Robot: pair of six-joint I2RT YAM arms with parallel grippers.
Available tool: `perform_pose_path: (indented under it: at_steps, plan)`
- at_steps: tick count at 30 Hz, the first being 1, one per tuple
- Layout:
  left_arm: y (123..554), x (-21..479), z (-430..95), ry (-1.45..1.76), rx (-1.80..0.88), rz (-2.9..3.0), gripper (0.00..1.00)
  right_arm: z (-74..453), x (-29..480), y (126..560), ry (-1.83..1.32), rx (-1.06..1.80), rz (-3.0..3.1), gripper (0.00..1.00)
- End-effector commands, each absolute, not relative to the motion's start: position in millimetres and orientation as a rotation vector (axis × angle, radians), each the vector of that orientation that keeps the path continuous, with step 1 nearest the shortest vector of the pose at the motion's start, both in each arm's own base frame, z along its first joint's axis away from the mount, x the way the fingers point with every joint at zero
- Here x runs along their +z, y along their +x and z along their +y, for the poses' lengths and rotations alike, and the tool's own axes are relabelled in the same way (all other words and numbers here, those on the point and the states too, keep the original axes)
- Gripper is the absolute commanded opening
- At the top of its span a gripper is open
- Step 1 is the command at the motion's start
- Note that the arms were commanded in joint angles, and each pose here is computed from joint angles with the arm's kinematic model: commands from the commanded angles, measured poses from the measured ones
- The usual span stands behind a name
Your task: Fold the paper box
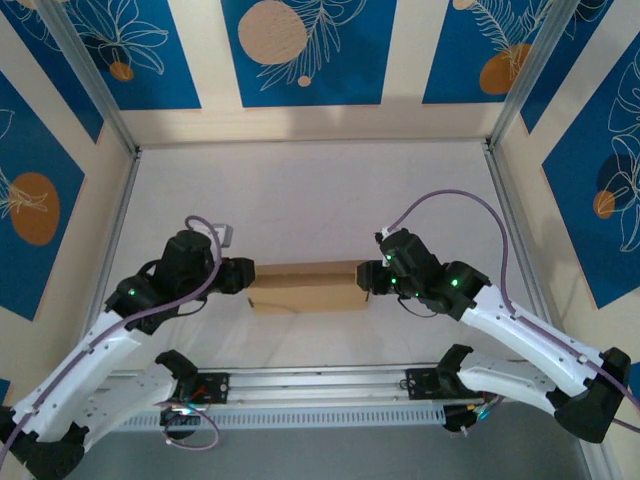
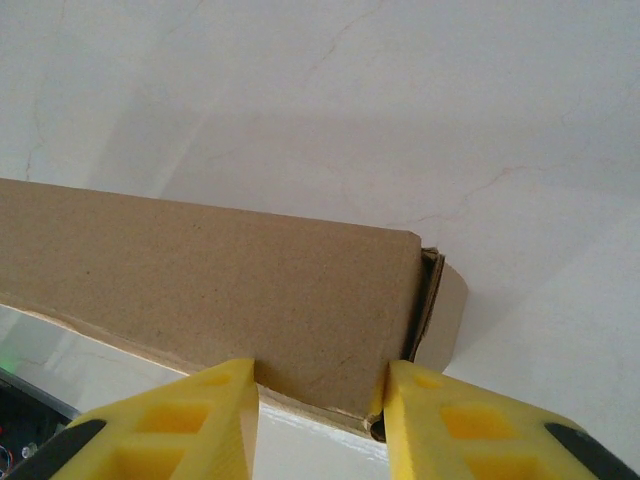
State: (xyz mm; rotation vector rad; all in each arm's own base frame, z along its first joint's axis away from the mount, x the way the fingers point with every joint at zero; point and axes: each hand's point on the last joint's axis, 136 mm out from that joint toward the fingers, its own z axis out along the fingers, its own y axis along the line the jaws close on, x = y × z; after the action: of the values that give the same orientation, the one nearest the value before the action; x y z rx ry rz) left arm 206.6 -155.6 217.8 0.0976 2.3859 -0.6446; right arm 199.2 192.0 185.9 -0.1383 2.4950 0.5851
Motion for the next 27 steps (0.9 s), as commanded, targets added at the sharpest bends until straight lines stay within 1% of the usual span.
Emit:
perform_pose_path:
  at_steps: [1, 5, 10, 17, 20, 27]
  plan:
    - [215, 203, -160, 0.05, -0.68, 2.396, 0.47, 175, 159, 188, -0.151, 0.463, 2.581, 0.36]
    - [216, 182, -156, 0.017, -0.661, 2.428, 0.45, 175, 157, 187, -0.156, 0.456, 2.585, 0.35]
    - [205, 156, -154, -0.024, -0.691, 2.473, 0.4, 175, 154, 186, -0.155, 0.452, 2.588, 0.35]
    - [187, 116, -146, -0.161, -0.735, 2.524, 0.28, 175, 150, 184, -0.153, 0.454, 2.6, 0.35]
    - [182, 108, -142, -0.189, -0.736, 2.531, 0.23, 174, 151, 184, -0.154, 0.455, 2.601, 0.35]
    - [173, 98, -131, -0.21, -0.693, 2.551, 0.19, 175, 166, 186, -0.164, 0.482, 2.571, 0.36]
